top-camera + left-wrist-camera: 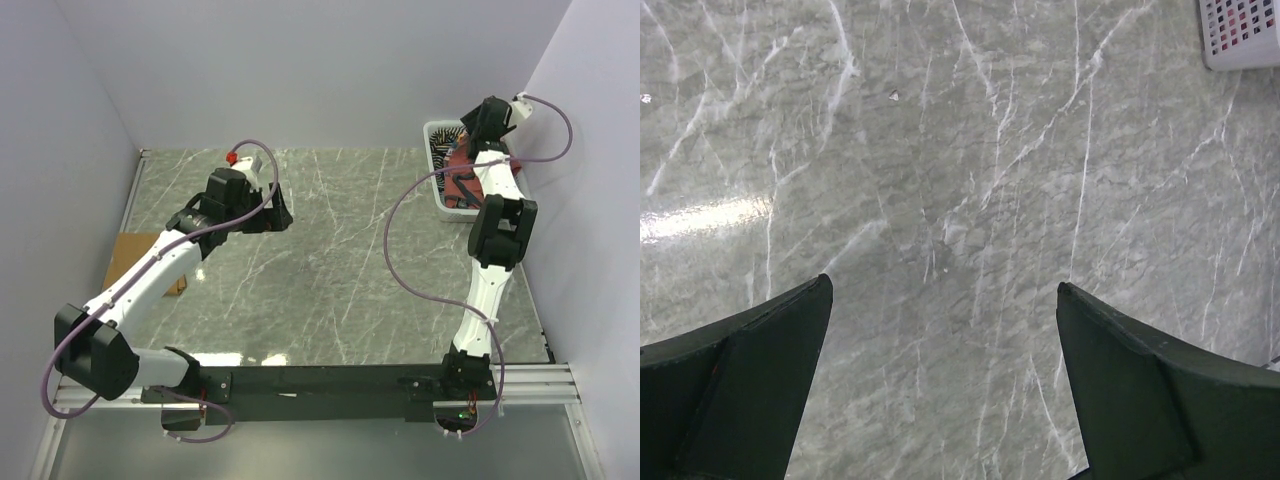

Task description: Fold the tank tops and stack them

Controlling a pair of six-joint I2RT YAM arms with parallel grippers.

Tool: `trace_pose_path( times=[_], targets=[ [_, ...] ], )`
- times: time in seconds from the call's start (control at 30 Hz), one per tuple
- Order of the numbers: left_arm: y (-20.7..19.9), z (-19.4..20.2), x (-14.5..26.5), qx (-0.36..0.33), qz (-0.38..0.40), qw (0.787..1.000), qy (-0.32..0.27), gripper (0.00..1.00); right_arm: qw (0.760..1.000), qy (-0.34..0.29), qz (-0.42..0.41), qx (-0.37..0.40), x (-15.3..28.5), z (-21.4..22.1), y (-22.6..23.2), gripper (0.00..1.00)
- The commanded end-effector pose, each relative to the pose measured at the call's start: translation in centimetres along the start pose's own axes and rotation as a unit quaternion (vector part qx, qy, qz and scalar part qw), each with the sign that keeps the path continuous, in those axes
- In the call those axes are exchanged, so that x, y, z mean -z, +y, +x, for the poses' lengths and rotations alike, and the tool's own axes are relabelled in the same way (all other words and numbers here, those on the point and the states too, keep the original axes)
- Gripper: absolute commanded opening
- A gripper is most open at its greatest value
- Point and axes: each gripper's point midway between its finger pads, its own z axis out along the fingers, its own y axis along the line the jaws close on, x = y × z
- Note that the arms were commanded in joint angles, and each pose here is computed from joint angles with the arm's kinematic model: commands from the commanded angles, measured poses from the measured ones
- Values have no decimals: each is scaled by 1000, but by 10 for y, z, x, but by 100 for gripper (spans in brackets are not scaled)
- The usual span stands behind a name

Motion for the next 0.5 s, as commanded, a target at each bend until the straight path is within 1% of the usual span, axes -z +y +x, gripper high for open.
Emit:
trace_pose_path(
  times=[0.0,0.07,0.1,0.37,0.43,0.47],
  targets=[
    [-4,-5,-2,-13,9,1000,-10,99,999,-37,6,-7,-6,-22,3,61],
    [-2,-4,-3,-11,7,1000,-8,99,999,-38,13,-9,-10,-18,-2,56],
    [-1,-4,-3,-11,5,1000,-8,99,999,-36,14,-10,-10,-16,-2,51],
    [-1,4,-9,-6,9,1000,5,99,999,-13,33,-7,-12,1,-22,51],
    [-1,5,-11,-5,9,1000,8,99,999,-9,35,-8,-15,4,-27,47],
    [0,6,-12,-5,7,1000,10,99,999,-9,34,-8,-15,3,-28,38]
  ],
)
